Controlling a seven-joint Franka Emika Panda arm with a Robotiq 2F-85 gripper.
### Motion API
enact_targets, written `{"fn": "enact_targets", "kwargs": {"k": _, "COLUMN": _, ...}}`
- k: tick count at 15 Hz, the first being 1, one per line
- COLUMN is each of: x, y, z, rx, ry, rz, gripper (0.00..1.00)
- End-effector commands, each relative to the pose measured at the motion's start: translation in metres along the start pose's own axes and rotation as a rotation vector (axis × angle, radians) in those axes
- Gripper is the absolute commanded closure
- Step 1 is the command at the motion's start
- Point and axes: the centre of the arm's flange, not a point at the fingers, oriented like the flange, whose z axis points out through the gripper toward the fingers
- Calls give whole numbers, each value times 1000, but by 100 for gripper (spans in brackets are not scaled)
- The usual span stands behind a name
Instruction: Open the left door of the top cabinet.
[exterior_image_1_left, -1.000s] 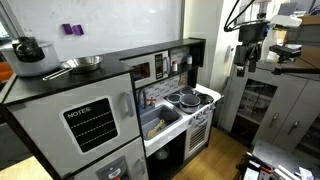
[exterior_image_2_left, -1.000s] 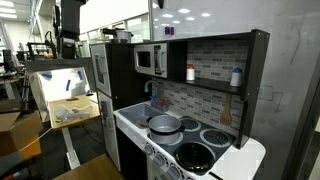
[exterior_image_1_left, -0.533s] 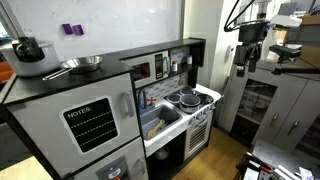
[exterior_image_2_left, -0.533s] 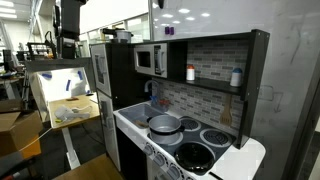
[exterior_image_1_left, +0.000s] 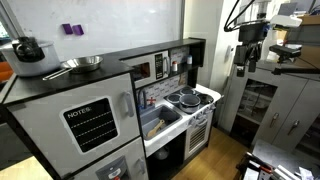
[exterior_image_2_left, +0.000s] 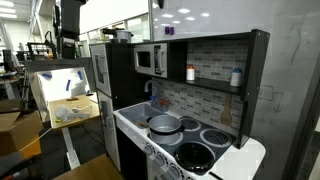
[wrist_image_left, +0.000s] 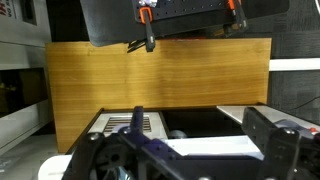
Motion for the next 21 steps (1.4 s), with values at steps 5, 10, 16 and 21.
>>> {"fn": "enact_targets", "kwargs": {"k": 5, "x": 0, "y": 0, "z": 0, "rx": 0, "ry": 0, "rz": 0, "gripper": 0}}
{"fn": "enact_targets", "kwargs": {"k": 10, "x": 0, "y": 0, "z": 0, "rx": 0, "ry": 0, "rz": 0, "gripper": 0}}
{"fn": "enact_targets", "kwargs": {"k": 16, "x": 5, "y": 2, "z": -1, "rx": -8, "ry": -3, "rz": -7, "gripper": 0}}
{"fn": "enact_targets", "kwargs": {"k": 21, "x": 25, "y": 14, "z": -7, "rx": -3, "ry": 41, "rz": 0, "gripper": 0}}
